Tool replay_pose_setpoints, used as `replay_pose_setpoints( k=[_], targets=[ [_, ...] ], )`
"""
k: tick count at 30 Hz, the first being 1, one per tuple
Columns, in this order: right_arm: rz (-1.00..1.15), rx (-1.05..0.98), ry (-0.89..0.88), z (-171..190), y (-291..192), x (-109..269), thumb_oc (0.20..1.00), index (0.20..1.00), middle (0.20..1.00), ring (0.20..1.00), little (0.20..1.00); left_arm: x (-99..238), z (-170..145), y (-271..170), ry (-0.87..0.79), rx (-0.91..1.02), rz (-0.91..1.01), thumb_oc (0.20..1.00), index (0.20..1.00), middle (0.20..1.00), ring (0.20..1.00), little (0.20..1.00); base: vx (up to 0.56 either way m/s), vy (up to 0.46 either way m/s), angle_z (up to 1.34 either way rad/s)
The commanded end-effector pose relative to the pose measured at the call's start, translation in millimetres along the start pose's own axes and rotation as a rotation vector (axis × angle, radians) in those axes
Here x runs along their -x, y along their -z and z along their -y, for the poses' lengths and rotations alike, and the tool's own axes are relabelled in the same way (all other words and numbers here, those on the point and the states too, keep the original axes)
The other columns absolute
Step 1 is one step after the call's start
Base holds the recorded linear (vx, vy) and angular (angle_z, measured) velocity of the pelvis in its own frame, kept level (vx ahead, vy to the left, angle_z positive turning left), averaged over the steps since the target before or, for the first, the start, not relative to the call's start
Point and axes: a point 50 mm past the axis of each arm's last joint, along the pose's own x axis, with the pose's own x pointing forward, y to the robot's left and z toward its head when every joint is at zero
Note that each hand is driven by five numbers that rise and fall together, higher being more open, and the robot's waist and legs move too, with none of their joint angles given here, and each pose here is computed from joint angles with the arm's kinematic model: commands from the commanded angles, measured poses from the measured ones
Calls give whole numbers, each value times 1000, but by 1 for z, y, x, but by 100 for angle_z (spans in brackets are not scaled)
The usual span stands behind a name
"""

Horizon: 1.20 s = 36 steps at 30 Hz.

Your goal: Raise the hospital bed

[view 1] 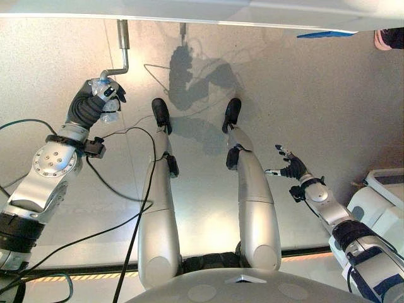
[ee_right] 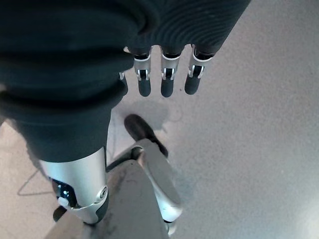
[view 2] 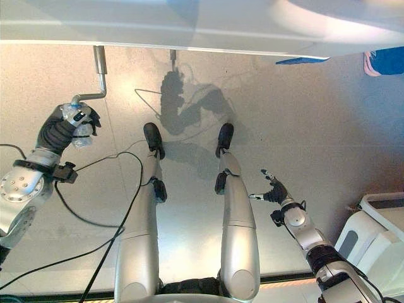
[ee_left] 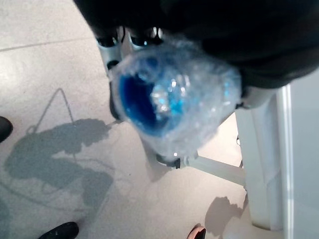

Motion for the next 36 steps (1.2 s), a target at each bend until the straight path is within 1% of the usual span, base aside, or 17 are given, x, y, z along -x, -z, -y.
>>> replay_pose_setpoints(
  k=[1, 3, 4, 8, 9, 11, 12, 13, 17, 18, 19, 24, 27, 31, 32, 35, 36],
  targets=[
    [-80, 28, -28, 2, 30, 23, 1000, 1000, 1000, 1000, 1000, 21, 2, -26, -26, 28, 211, 200, 200, 200, 200, 200, 10, 86, 4],
    [-78, 28, -29, 2, 30, 23, 1000, 1000, 1000, 1000, 1000, 22, -1, -21, -52, 17, 192, 200, 200, 200, 200, 200, 13, 76, 3],
    [-73, 28, -29, 2, 29, 22, 1000, 1000, 1000, 1000, 1000, 23, -10, -6, -124, 7, 134, 200, 200, 200, 200, 200, 23, 101, 0],
    [-66, 25, -25, 2, 26, 20, 1000, 1000, 1000, 1000, 1000, 20, -20, 13, -199, -42, 58, 200, 200, 200, 200, 200, 18, 71, -3],
    [-61, 26, -27, 1, 24, 18, 1000, 1000, 1000, 1000, 1000, 19, -26, 20, -246, -55, 28, 200, 200, 200, 200, 200, 23, 75, -1],
    [-35, 25, -24, 2, 16, 13, 1000, 1000, 1000, 1000, 1000, 7, -39, 33, -331, -86, -27, 200, 200, 200, 200, 200, 28, 84, 3],
    [-35, 25, -23, 2, 16, 13, 1000, 1000, 1000, 1000, 1000, 6, -38, 33, -330, -86, -26, 200, 200, 200, 200, 200, 30, 64, 6],
    [-18, 20, -27, 0, 12, 11, 1000, 1000, 1000, 1000, 1000, -5, -47, 36, -380, -123, -44, 200, 200, 200, 200, 200, 32, 67, 9],
    [-1, 13, -28, -2, 7, 8, 1000, 1000, 1000, 1000, 1000, -16, -53, 40, -450, -81, -65, 200, 200, 200, 200, 200, 31, 59, 10],
    [14, 9, -45, -8, 2, 6, 1000, 1000, 1000, 1000, 1000, -27, -63, 44, -519, -60, -99, 200, 200, 200, 200, 200, 51, 94, 6],
    [17, 9, -52, -9, 0, 5, 1000, 1000, 1000, 1000, 1000, -33, -66, 44, -534, -65, -112, 200, 200, 200, 200, 200, 52, 94, -1],
    [29, -9, -70, -17, -5, 1, 1000, 1000, 1000, 1000, 1000, -52, -71, 40, -559, -111, -141, 200, 200, 200, 200, 200, 41, 51, -9],
    [50, -23, -86, -23, -12, -2, 1000, 1000, 1000, 1000, 1000, -64, -66, 42, -553, -128, -178, 200, 200, 200, 200, 200, 47, 45, -6],
    [82, -35, -103, -29, -21, -5, 1000, 1000, 1000, 1000, 1000, -80, -51, 39, -482, -214, -197, 200, 200, 200, 200, 200, 18, 27, -4],
    [82, -35, -103, -29, -21, -5, 1000, 1000, 1000, 1000, 1000, -80, -51, 39, -482, -214, -197, 200, 200, 200, 200, 200, 22, 42, -10],
    [91, -30, -106, -30, -25, -6, 1000, 1000, 1000, 1000, 1000, -89, -29, 39, -411, -218, -187, 200, 200, 200, 200, 200, 15, 16, -10],
    [91, -30, -105, -30, -25, -6, 1000, 1000, 1000, 1000, 1000, -89, -29, 39, -411, -218, -187, 200, 200, 200, 200, 200, 18, 0, -8]
  ],
)
